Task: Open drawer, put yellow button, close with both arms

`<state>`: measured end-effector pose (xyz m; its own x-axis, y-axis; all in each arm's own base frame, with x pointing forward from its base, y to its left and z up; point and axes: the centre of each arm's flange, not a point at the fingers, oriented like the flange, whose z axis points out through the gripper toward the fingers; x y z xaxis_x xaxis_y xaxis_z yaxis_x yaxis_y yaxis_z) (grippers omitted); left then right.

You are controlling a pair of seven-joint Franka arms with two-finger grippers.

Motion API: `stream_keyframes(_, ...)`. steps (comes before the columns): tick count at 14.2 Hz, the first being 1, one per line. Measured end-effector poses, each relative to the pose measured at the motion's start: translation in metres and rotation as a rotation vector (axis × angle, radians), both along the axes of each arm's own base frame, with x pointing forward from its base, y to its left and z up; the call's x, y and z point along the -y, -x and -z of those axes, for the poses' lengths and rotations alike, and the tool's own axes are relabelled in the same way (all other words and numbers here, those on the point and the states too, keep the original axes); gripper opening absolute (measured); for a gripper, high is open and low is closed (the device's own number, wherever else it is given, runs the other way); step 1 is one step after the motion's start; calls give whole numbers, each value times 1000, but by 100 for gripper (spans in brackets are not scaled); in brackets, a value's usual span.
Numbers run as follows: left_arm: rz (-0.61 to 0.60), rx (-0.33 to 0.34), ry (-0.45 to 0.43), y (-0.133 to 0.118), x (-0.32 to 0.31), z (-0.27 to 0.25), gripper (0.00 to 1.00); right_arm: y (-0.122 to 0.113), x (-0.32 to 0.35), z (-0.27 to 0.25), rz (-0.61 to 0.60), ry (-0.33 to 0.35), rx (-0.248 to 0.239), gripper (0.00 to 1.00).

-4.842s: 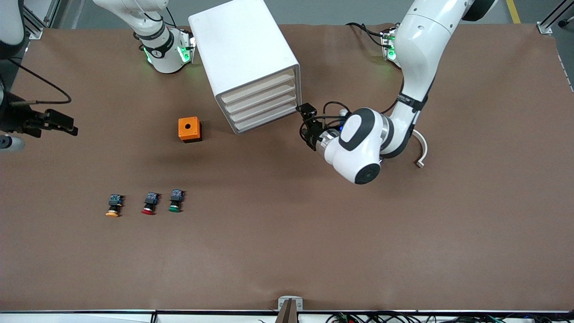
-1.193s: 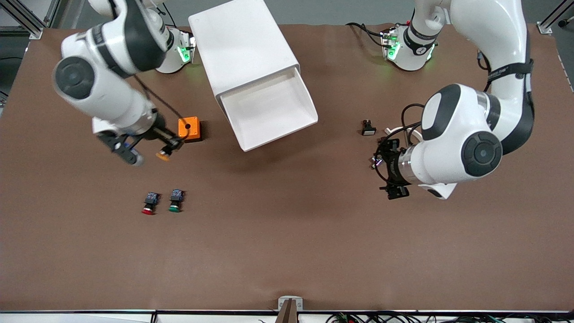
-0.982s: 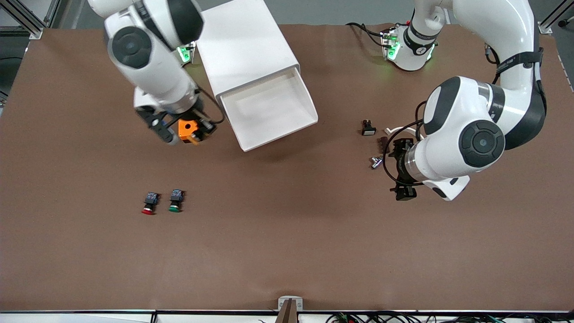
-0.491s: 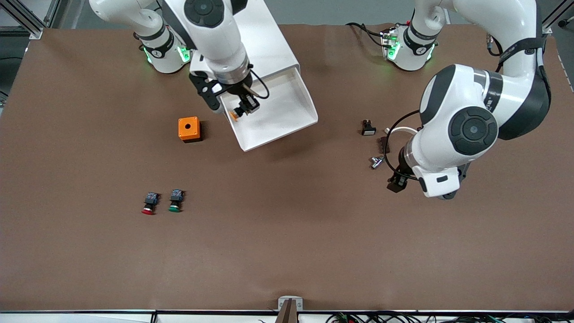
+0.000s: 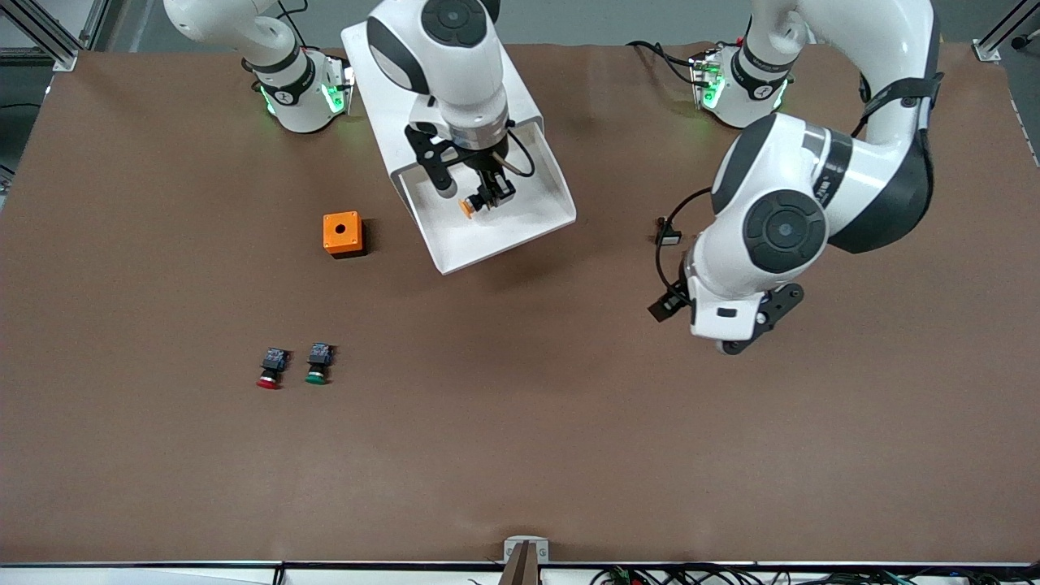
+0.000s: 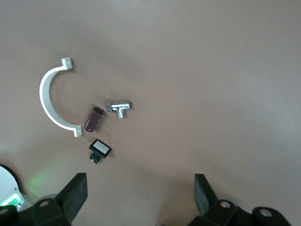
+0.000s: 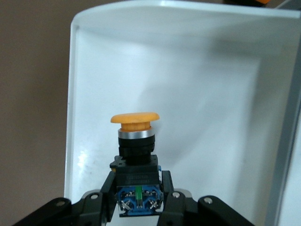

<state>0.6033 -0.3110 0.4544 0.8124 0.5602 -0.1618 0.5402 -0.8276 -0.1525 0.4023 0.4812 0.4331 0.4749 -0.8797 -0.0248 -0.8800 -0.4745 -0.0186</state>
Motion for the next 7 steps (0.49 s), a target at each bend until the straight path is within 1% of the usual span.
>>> stream_keyframes(4, 86, 19, 58, 18, 44, 22, 100, 0, -4, 12, 35, 12, -7, 41)
stream_keyframes(5, 103, 19, 70, 23, 55, 29, 100, -1, -3, 11, 38, 11, -6, 46)
stream_keyframes(6, 119, 19, 81, 27, 66, 36, 100, -2, -3, 10, 40, 10, -5, 54)
stream_keyframes(7, 132, 17, 91, 31, 75, 42, 100, -3, -3, 8, 42, 8, -2, 65)
